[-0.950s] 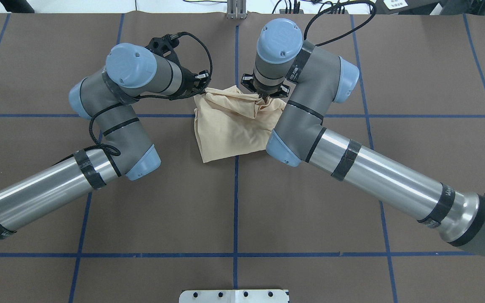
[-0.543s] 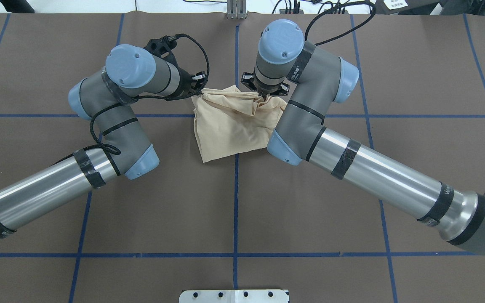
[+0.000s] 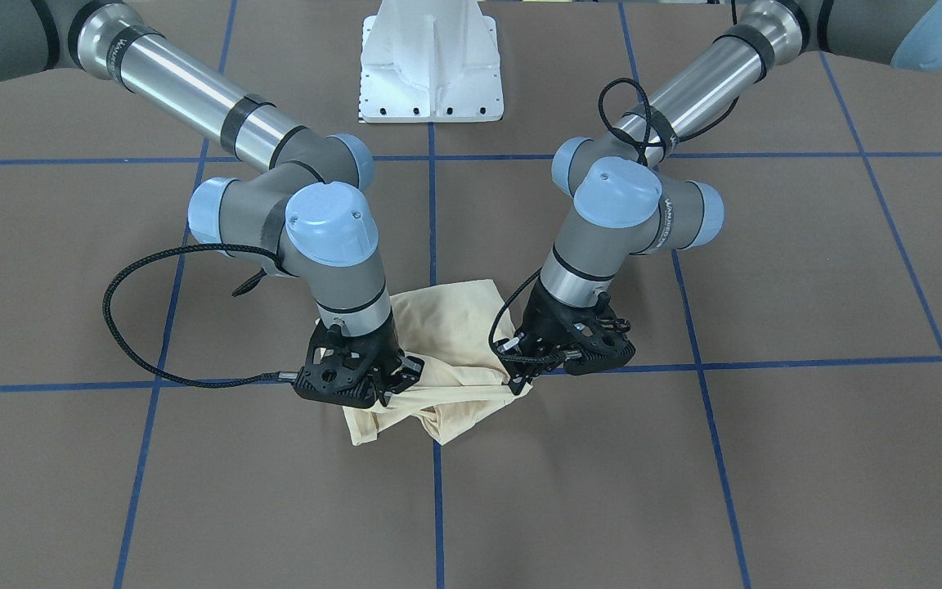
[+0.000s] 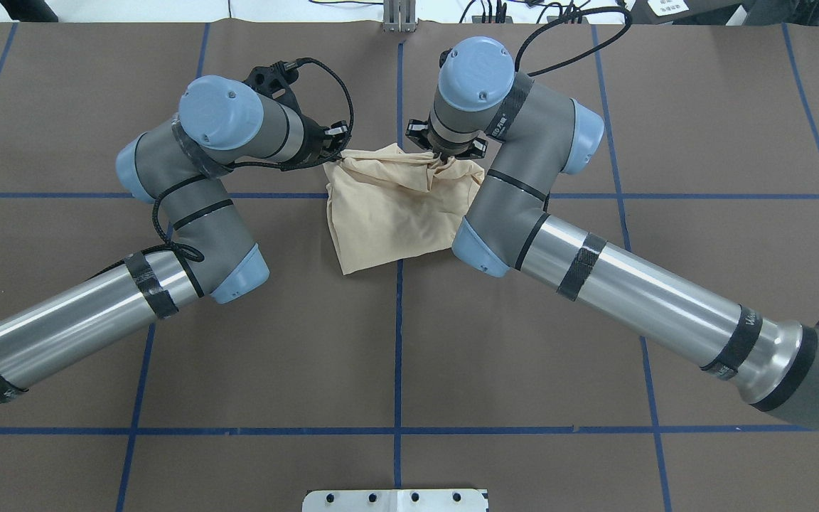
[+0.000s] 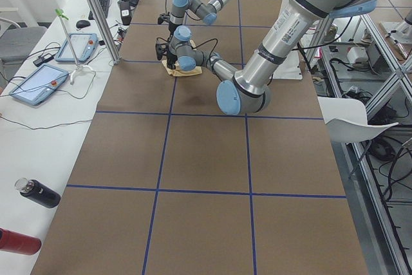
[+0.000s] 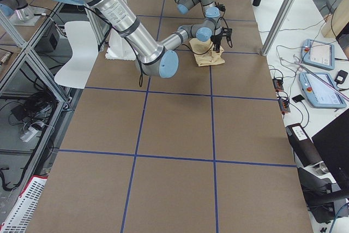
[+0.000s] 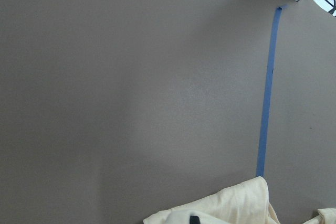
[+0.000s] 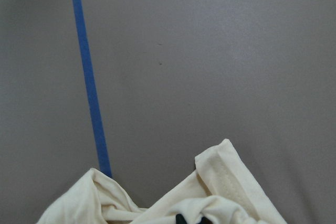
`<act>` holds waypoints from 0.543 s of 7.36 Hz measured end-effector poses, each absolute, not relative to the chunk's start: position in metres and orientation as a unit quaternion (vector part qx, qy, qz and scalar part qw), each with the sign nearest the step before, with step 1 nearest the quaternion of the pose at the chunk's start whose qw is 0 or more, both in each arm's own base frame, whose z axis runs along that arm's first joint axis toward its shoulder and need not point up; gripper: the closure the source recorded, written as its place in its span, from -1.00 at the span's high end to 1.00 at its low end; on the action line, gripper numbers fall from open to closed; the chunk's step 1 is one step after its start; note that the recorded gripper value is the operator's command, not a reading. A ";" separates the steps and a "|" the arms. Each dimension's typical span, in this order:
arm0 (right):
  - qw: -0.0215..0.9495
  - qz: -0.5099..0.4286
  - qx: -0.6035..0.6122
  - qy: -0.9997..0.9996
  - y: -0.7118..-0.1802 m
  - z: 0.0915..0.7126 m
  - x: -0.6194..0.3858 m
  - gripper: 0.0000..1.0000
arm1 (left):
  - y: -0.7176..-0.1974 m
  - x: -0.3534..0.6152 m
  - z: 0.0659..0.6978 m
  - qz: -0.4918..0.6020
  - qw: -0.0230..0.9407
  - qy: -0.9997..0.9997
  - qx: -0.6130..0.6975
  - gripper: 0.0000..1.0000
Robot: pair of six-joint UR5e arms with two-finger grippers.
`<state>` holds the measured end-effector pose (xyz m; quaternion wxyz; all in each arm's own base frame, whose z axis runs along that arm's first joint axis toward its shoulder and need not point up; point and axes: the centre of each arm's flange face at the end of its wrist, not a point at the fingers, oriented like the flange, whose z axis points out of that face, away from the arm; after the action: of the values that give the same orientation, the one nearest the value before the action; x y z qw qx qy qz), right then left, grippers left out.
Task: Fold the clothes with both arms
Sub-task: 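Lay the near end onto the shirt's far end, folding it in half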
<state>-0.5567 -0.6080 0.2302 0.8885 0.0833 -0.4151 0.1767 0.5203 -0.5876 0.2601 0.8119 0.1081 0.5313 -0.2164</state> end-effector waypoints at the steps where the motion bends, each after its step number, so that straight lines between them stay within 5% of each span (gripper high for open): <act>1: 0.888 0.170 0.089 -0.417 -0.610 0.227 -0.555 1.00 | -0.587 0.518 0.256 -0.215 0.810 0.534 0.110 0.99; 4: 0.885 0.133 0.089 -0.437 -0.605 0.197 -0.544 1.00 | -0.585 0.490 0.257 -0.191 0.810 0.543 0.106 0.99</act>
<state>-0.5439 -0.6051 0.1972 0.8852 0.0887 -0.4368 0.1330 0.4898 -0.5851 0.2570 0.8104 0.1064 0.5435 -0.1911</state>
